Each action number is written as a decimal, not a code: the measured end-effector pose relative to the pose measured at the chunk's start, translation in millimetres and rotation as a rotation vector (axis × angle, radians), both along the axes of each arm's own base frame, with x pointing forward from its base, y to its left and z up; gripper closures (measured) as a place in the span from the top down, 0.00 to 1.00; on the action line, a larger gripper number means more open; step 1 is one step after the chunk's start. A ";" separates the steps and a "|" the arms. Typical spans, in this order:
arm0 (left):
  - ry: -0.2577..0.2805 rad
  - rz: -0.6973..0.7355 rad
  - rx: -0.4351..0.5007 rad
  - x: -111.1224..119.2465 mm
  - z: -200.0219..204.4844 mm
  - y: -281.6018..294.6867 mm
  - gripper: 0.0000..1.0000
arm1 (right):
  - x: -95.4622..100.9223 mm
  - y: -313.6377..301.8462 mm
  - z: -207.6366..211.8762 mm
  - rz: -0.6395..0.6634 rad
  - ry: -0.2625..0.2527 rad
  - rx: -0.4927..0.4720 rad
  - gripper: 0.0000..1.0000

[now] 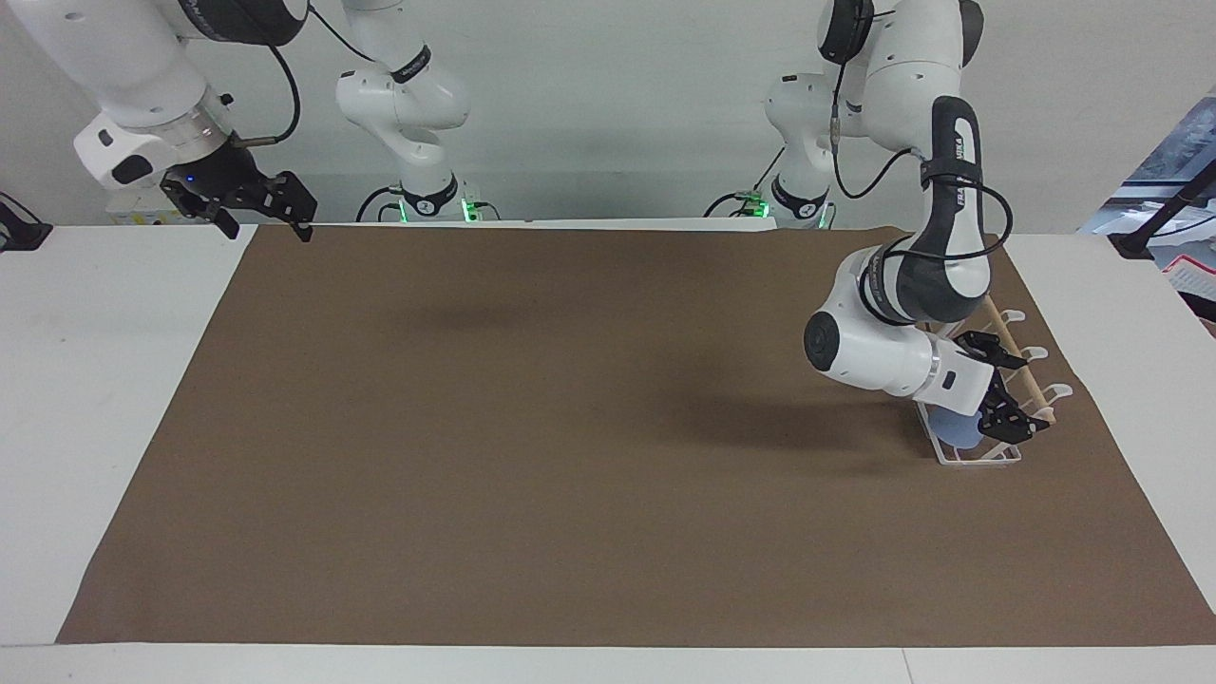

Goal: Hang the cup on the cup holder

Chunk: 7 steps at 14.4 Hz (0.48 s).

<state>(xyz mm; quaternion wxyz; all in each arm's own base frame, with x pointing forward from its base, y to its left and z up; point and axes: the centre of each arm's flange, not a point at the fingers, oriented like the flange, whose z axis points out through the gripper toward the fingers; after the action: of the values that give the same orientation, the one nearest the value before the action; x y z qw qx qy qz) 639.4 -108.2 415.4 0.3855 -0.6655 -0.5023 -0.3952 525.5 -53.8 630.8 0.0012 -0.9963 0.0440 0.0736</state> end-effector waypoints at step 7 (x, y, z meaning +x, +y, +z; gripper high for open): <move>0.596 -0.288 -0.391 -59.4 99.4 15.9 1.00 | -0.1 -1.0 0.0 -0.002 0.000 0.000 1.00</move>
<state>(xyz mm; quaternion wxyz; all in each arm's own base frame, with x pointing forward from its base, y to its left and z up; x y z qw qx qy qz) 580.0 -92.2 514.9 0.3207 -0.8760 -0.3354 -0.1312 525.4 -54.8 630.8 0.0013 -0.9963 0.0450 0.0736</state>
